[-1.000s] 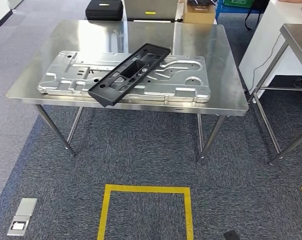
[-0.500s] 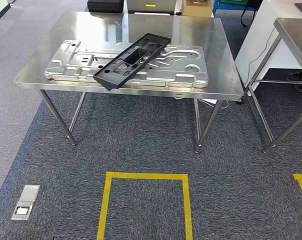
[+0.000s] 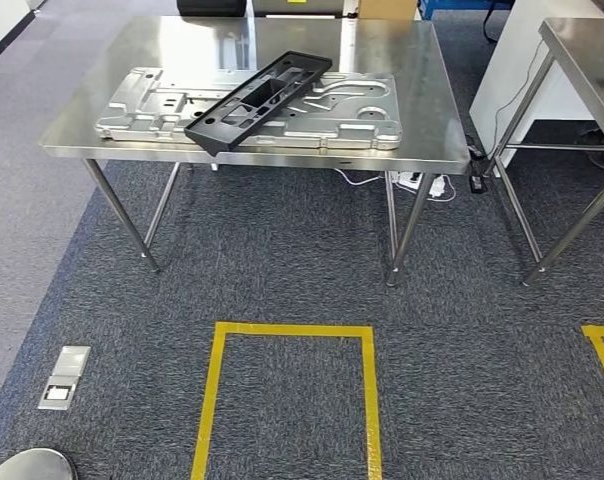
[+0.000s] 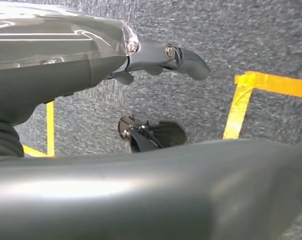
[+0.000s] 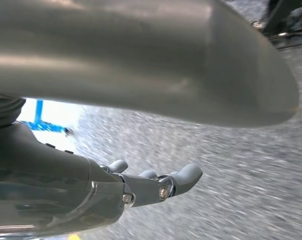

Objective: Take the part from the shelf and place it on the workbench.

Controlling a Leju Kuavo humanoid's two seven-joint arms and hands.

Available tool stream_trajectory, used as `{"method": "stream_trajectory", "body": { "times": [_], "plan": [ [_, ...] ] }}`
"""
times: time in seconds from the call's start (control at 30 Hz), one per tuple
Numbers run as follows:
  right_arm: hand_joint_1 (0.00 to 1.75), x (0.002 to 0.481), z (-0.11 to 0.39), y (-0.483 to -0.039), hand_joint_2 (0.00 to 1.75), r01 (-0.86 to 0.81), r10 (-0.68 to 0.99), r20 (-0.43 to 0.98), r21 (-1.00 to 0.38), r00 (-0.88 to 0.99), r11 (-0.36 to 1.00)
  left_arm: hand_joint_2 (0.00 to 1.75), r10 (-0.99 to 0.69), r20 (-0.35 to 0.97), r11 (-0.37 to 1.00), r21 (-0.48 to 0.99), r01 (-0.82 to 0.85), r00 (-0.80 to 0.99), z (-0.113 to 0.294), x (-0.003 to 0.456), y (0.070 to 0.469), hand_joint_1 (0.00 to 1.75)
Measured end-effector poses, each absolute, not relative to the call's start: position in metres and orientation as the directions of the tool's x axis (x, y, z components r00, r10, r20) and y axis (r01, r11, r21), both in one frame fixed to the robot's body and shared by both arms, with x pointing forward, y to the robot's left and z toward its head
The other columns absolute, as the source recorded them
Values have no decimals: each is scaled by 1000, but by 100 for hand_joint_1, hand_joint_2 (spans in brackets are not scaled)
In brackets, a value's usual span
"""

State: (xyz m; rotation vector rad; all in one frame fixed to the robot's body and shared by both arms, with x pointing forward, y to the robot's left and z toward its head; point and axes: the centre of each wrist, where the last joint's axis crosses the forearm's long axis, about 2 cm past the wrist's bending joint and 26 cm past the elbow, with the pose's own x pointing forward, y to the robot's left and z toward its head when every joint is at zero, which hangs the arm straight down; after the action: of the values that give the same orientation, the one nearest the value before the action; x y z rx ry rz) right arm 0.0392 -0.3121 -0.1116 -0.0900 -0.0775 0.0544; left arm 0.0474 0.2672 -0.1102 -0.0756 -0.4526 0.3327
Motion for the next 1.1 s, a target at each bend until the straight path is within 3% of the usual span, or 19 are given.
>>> {"method": "stream_trajectory", "body": {
  "times": [0.5,0.53,0.63,0.67,0.83,0.97,1.1],
  "plan": [
    [0,34,-112,-314,0,92,-89,42,-65,995,994,0,364,340,931,-104,-350,867,-111,44,275,0],
    [0,34,-112,-314,44,104,-101,46,-60,994,993,0,371,339,928,-111,-355,865,-111,44,275,0],
    [0,35,-112,-314,175,136,-134,49,-52,990,989,131,383,340,924,-118,-365,859,-111,45,277,0],
    [0,35,-112,-314,175,145,-143,49,-51,989,988,175,385,341,922,-117,-368,858,-111,45,277,0],
    [0,33,-112,-315,175,177,-175,45,-46,983,983,175,406,339,913,-119,-389,849,-111,43,280,0],
    [0,34,-112,-314,0,190,-188,49,-35,981,981,175,428,342,904,-135,-407,837,-111,43,280,0],
    [0,36,-112,-314,0,197,-195,56,-29,979,980,175,438,347,898,-140,-416,829,-111,43,280,0]
  ]
}}
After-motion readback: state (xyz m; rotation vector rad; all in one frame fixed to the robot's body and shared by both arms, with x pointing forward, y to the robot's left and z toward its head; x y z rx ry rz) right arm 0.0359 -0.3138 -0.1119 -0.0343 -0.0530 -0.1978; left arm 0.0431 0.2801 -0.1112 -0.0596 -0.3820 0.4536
